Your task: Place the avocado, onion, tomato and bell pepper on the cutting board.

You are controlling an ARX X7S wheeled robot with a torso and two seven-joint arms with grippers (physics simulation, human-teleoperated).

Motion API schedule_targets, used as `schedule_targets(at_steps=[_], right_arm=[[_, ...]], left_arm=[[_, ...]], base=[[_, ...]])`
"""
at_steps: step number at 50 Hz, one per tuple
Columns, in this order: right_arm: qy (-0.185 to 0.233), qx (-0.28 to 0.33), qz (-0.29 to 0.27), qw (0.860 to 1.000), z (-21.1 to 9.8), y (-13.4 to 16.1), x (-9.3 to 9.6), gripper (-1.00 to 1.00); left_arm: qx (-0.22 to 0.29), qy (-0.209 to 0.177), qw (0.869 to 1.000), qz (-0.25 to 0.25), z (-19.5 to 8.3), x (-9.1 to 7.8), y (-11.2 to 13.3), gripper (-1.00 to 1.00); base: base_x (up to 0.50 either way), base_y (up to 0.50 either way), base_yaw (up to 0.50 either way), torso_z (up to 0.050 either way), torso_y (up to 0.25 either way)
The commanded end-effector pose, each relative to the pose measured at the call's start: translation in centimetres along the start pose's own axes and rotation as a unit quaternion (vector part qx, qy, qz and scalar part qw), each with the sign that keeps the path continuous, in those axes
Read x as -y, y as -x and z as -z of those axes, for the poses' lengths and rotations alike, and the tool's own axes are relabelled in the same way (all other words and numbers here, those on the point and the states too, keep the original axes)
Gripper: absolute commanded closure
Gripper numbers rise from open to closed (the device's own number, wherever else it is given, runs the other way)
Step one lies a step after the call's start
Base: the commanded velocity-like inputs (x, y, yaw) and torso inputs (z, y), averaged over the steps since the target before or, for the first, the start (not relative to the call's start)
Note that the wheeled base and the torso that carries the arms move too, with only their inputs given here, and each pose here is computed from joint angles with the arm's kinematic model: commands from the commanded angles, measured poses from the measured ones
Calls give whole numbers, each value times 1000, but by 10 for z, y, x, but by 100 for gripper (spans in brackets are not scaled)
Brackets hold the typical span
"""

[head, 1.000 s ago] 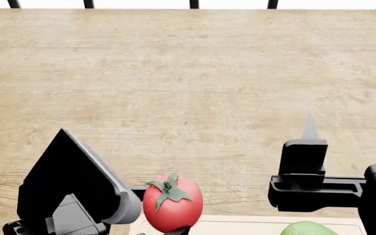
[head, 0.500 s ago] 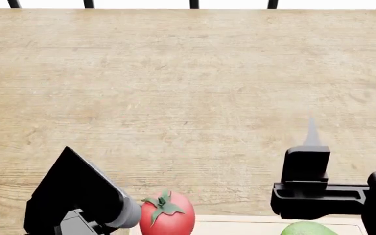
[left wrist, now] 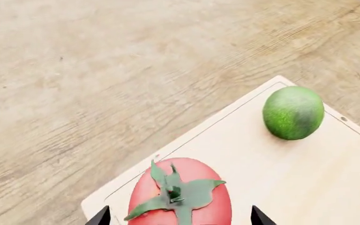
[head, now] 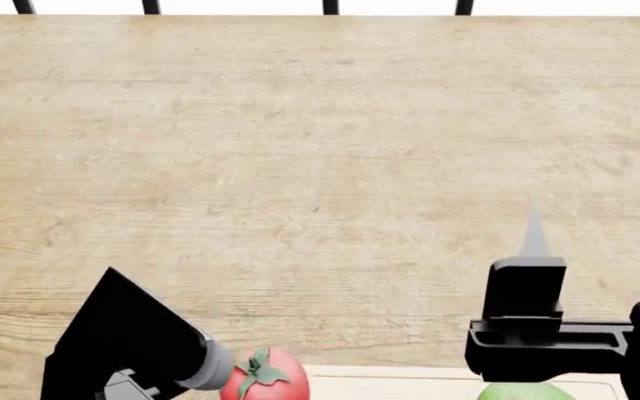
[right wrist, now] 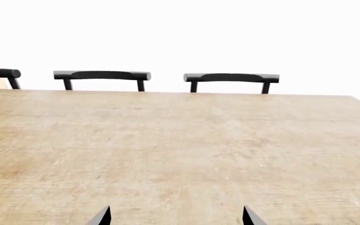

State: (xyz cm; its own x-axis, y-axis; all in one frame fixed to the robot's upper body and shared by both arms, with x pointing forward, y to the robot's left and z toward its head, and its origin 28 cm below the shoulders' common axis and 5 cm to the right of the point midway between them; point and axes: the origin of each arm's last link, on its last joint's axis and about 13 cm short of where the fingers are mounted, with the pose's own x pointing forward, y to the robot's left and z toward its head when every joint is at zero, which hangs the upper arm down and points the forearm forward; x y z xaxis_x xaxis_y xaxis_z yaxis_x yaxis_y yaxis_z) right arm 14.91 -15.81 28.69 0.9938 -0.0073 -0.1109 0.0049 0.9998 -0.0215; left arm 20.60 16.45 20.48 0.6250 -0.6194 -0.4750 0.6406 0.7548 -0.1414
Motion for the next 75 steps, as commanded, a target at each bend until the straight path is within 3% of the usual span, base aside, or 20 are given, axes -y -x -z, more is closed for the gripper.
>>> schedule_targets(at_steps=[1, 12, 18, 24, 27, 35, 40, 41, 47, 49, 57, 75], right_arm=[[1, -3, -1, 1000, 0, 2, -1, -100], [1, -2, -4, 1000, -1, 0, -2, -100], [1, -1, -4, 1000, 0, -2, -1, -100], [2, 3, -4, 1000, 1, -5, -2, -100], [1, 5, -6, 1000, 2, -8, -2, -100], [6, 31, -4, 999, 1, -15, -5, -100], [19, 76, -3, 997, 1, -18, -8, -100], [25, 101, 1, 995, 1, -18, -8, -100], [16, 100, -4, 995, 2, -21, -7, -100], [14, 98, -4, 995, 3, -22, -7, -100], [15, 88, -4, 996, 3, -22, -7, -100], [18, 92, -6, 996, 4, -18, -8, -100]], left_arm=[[-2, 12, 1000, -6, 2, -2, 0, -100], [13, 9, 1000, -20, -4, -6, 2, -100], [84, -9, 996, -27, -34, -2, 24, -100], [184, -19, 980, -67, -67, 1, 64, -100], [207, -9, 974, -91, -70, 0, 76, -100], [241, 35, 957, -154, -46, -1, 98, -100], [290, 47, 934, -203, -37, -3, 104, -100], [293, 47, 932, -207, -33, -2, 104, -100], [300, 34, 915, -266, -17, -5, 98, -100], [301, 53, 916, -262, -14, -4, 97, -100], [304, 61, 912, -268, -8, -4, 98, -100], [299, 73, 915, -262, -4, -3, 100, -100]], base=[[0, 0, 0, 0, 0], [0, 0, 0, 0, 0], [0, 0, 0, 0, 0], [0, 0, 0, 0, 0], [0, 0, 0, 0, 0], [0, 0, 0, 0, 0], [0, 0, 0, 0, 0], [0, 0, 0, 0, 0], [0, 0, 0, 0, 0], [0, 0, 0, 0, 0], [-41, 0, 0, 0, 0], [-500, 113, 0, 0, 0]])
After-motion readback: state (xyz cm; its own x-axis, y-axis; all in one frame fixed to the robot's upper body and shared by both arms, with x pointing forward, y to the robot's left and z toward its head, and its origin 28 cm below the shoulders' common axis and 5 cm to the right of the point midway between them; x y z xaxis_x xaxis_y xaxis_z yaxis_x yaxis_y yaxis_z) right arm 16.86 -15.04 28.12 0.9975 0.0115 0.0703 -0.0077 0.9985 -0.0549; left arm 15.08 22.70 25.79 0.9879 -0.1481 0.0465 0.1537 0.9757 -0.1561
